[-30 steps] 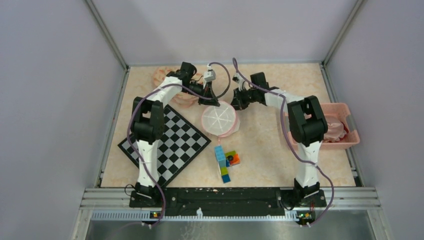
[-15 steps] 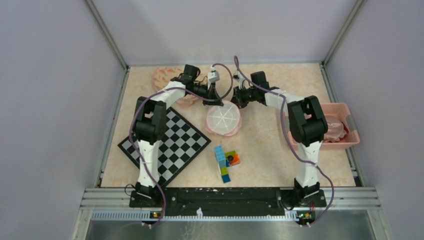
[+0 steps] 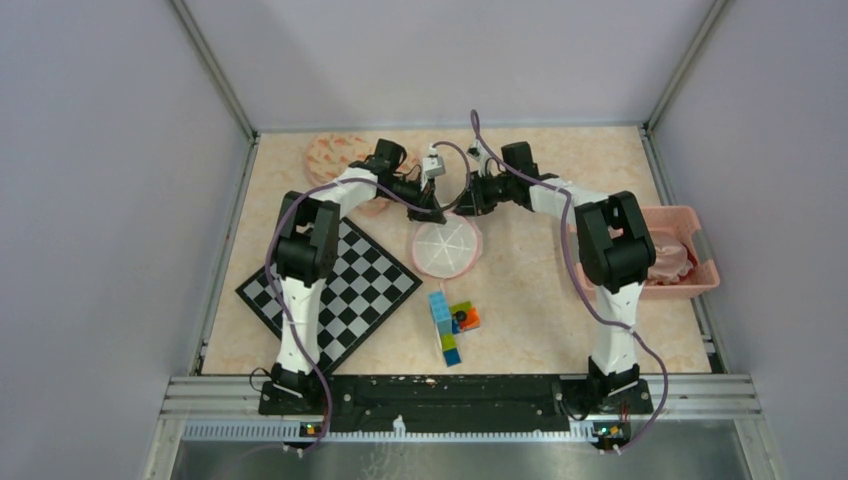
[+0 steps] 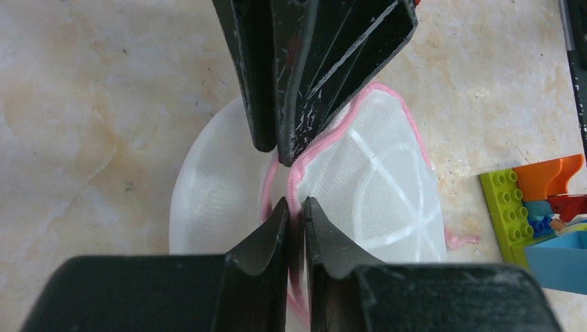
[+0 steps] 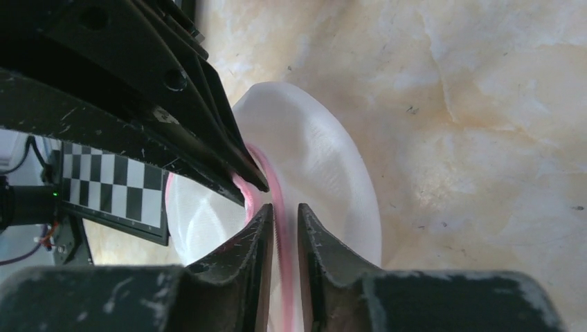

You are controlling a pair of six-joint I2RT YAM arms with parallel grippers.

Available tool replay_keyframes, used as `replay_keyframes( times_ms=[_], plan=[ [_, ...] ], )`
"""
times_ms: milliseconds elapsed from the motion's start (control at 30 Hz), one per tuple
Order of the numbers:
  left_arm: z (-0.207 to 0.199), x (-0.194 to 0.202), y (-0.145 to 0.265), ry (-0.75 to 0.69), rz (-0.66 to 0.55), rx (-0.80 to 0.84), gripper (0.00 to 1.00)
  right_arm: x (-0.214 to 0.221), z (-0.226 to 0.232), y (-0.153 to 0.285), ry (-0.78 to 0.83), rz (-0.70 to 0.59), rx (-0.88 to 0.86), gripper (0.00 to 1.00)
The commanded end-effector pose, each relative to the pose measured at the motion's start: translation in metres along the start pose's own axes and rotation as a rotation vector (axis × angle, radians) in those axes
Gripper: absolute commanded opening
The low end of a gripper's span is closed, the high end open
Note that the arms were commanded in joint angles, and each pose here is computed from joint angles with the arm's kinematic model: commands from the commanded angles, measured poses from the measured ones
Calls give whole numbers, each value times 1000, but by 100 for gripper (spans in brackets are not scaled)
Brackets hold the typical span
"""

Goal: Unzip the laundry bag and remove the bra
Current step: Close the laundry bag at the center of the board.

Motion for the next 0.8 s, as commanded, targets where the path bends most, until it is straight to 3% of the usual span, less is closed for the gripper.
replay_keyframes(
  times_ms=[0,267,467,600,767],
  plan=[
    [1,0,3,14,24,-31,19,-17,4,6,28,-37,-14,24],
    [3,1,4,52,45,-65,23,-37,8,34,36,-85,-2,43],
    [7,-5,5,80,38,-91,25,-45,14,47,35,-91,-20,50],
    [7,-27,11,78,7,-89,52,-43,20,52,53,-81,-30,51],
    [4,-63,29,23,-6,-141,69,-38,23,59,94,-73,-20,51]
  ],
)
Point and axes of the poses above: each gripper's point midway between its finger pads, its own y axis back along the fingers, its own z axis along the line the jaws close on, x = y × z, the point moved 8 cm from there along y, back along the fingers, and after that the axes turned 15 degrees about -y, right-handed, at the moved point
